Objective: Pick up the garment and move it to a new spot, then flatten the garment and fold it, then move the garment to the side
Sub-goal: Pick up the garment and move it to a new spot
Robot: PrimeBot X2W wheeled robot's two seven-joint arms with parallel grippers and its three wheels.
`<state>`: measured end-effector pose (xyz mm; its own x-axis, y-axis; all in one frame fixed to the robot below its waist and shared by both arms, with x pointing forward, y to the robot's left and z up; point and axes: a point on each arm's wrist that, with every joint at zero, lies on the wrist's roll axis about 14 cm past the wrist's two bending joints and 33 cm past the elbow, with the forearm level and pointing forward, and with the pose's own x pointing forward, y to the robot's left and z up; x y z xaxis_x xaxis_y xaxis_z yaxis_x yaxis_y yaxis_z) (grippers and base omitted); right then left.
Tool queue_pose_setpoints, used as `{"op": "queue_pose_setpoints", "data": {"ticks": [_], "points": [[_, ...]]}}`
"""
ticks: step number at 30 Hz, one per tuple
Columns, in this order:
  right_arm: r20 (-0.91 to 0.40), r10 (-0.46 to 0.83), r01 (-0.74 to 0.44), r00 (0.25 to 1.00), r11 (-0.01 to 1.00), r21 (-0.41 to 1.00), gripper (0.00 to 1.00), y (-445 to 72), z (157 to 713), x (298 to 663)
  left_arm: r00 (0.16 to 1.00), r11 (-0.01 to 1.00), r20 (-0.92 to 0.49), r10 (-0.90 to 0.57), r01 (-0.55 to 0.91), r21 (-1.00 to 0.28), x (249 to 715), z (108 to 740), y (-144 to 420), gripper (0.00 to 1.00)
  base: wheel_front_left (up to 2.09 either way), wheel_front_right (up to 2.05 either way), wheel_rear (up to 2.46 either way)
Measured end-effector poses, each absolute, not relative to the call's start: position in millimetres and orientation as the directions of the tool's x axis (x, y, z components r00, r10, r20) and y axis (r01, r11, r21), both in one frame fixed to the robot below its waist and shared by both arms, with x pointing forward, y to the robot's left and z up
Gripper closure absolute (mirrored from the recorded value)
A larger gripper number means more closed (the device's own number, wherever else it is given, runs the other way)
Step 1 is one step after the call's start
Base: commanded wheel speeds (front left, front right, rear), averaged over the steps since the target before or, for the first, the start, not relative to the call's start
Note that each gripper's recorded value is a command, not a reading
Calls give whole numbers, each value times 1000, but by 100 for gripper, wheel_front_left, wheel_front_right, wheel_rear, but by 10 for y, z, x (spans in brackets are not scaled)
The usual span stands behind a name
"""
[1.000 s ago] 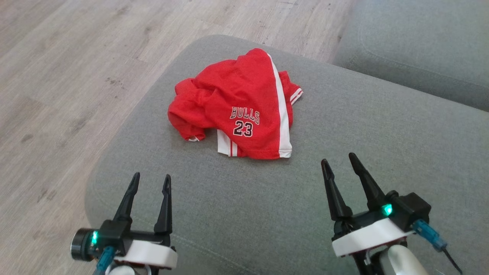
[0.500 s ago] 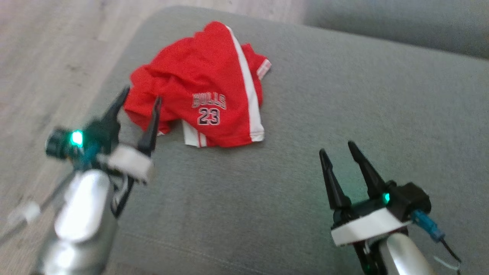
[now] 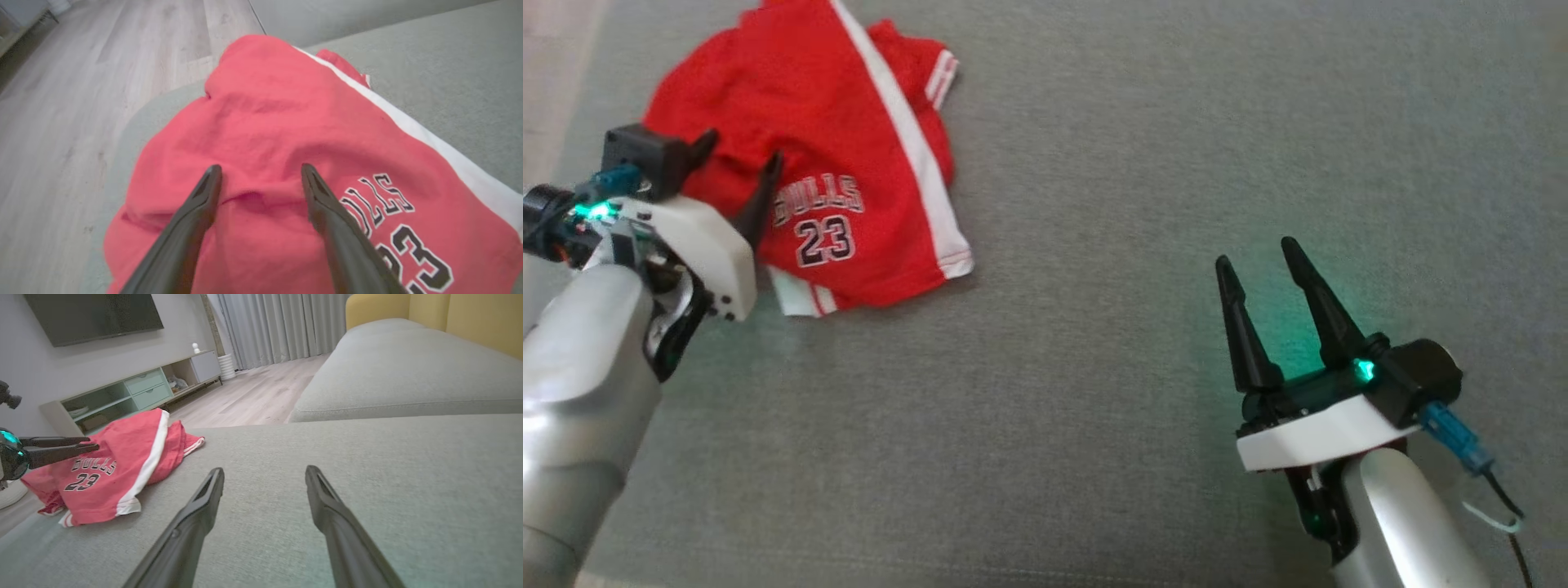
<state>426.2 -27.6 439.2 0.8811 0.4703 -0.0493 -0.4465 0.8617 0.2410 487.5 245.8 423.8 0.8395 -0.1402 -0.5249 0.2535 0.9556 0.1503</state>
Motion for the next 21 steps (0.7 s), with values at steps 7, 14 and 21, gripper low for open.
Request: {"op": "queue_pose_setpoints", "data": {"ticks": [7,14,21], "points": [[-64,416,-392,907,890,232,0,-484,4327,4356,744,953,-643,-182,295,71,4833,3835,2319,100,0,0,0],[-29,414,-398,910,889,225,0,-481,4479,4350,923,961,-327,-204,252,111,5200,4627,2398,100,0,0,0],[7,413,-404,911,886,228,0,-480,4674,4214,971,963,-32,-236,238,130,5254,5585,2315,100,0,0,0]]}}
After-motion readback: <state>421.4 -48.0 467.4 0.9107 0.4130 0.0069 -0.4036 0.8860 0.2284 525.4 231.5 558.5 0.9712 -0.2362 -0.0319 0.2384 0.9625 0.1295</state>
